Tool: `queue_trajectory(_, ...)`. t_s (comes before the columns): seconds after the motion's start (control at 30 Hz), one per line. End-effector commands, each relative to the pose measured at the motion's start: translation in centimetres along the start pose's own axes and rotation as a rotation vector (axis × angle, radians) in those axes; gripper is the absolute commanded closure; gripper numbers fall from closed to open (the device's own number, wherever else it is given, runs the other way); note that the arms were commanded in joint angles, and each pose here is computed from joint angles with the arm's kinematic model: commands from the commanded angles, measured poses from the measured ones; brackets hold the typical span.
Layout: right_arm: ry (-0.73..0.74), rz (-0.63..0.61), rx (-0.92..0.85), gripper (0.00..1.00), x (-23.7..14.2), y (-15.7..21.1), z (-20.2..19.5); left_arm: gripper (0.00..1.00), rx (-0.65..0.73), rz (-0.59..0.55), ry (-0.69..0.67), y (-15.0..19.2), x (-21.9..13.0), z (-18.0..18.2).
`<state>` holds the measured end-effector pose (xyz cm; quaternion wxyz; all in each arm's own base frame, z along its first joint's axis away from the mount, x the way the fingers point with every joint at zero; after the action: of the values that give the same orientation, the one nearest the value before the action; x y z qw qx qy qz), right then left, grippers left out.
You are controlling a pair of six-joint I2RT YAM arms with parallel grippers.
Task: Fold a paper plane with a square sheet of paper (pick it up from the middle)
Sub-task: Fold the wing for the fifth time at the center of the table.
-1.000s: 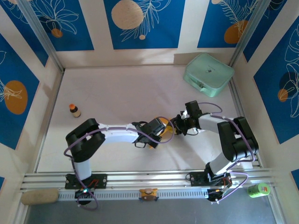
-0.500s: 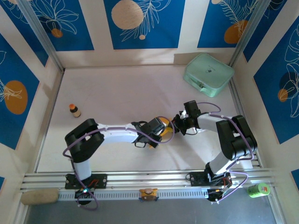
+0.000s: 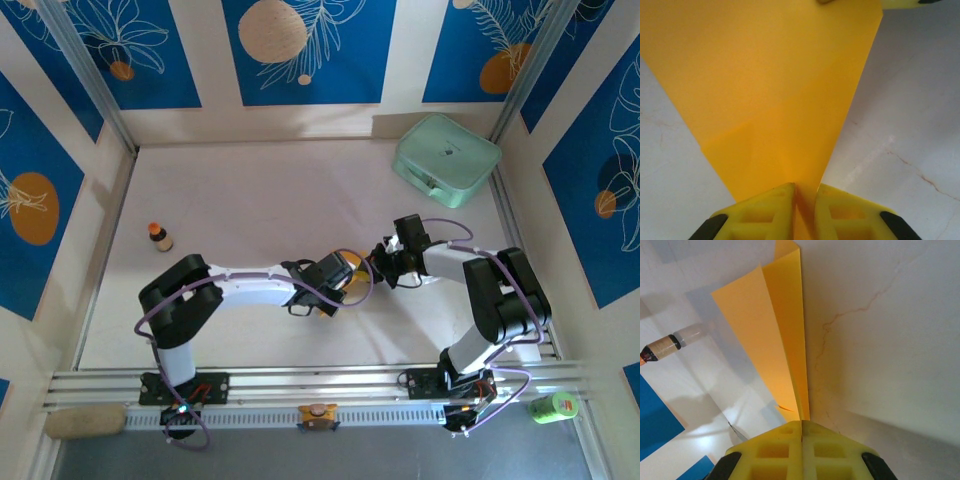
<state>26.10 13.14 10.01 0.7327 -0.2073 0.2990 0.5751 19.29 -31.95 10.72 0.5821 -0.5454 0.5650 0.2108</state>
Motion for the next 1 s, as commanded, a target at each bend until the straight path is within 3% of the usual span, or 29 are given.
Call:
queue_trajectory(0.0,-0.026,-0.001,0.001,1.00,-0.5,0.1,0.4,0.83,0.008,0.008,-0.031,0.3,-0.5,0.7)
queue_trajectory(0.2,-0.032,-0.001,-0.001,1.00,-0.5,0.2,0.4,0.84,0.007,0.006,-0.034,0.2,-0.5,0.7)
queue_trajectory(0.33,-0.037,-0.002,-0.008,1.00,-0.7,0.2,0.6,0.94,0.011,0.007,-0.027,0.3,-0.5,0.7)
queue_trajectory(0.43,-0.031,-0.023,-0.023,0.92,-1.2,0.2,0.8,1.00,0.014,0.009,-0.009,0.4,-0.5,0.6)
queue_trajectory(0.5,-0.016,-0.047,-0.032,0.83,-1.8,0.1,0.8,1.00,0.012,0.010,0.014,0.4,-0.6,0.6)
queue_trajectory(0.73,-0.020,-0.145,-0.065,0.68,-4.2,0.4,0.4,1.00,-0.040,0.030,0.155,0.1,-0.6,1.2)
queue_trajectory(0.97,-0.025,-0.178,-0.085,0.71,-4.9,0.7,0.5,1.00,-0.102,0.048,0.224,0.2,-0.1,2.1)
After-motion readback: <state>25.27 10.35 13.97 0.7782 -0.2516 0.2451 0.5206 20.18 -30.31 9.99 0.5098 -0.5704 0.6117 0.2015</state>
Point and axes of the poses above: each hand's point on the last joint's axis, 136 mm out from that joint toward the fingers, its own x axis out along the fingers, its own z axis along the line the jaws close on, y = z × x, the point moved 9 cm from there along -x, back along the fingers, and after that the axes turned 15 degrees about -x, right-handed, at the moved point
